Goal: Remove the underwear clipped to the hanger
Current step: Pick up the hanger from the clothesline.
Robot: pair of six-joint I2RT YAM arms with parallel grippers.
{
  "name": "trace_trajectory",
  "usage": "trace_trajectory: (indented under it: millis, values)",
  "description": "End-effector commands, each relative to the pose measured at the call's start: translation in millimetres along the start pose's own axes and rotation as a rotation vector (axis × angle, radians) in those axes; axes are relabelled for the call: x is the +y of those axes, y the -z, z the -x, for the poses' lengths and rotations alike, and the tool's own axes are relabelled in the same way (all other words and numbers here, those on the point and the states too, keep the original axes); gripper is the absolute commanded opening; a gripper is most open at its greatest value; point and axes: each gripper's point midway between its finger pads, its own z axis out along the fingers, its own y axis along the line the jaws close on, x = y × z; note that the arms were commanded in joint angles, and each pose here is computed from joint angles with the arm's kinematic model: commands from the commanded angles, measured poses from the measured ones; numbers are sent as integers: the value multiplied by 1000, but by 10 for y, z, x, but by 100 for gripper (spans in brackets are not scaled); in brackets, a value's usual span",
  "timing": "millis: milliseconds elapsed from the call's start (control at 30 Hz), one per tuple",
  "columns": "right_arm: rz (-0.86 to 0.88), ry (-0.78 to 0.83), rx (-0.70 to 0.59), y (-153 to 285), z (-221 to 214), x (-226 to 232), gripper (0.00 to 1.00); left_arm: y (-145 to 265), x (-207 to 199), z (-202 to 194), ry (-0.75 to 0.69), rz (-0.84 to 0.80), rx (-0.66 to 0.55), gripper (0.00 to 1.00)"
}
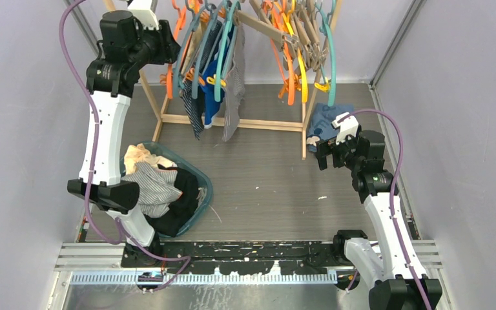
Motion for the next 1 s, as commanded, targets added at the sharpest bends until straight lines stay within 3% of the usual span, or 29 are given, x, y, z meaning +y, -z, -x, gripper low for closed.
trace_trajectory:
  millis: [0, 367, 600, 967]
  values:
    - [-5, 25, -40, 2, 111, -32, 100, 24, -52, 238, -24, -20, -75, 44]
    - [-4, 27, -34, -8, 96, -34, 100, 60, -77, 325, -17, -19, -105, 23]
    - [-6, 35, -27, -19, 58, -39, 100, 286, 46, 557, -31, 67, -195, 1]
    - [3, 33, -16, -26, 37, -24, 100, 616, 160, 853, -113, 150, -308, 0]
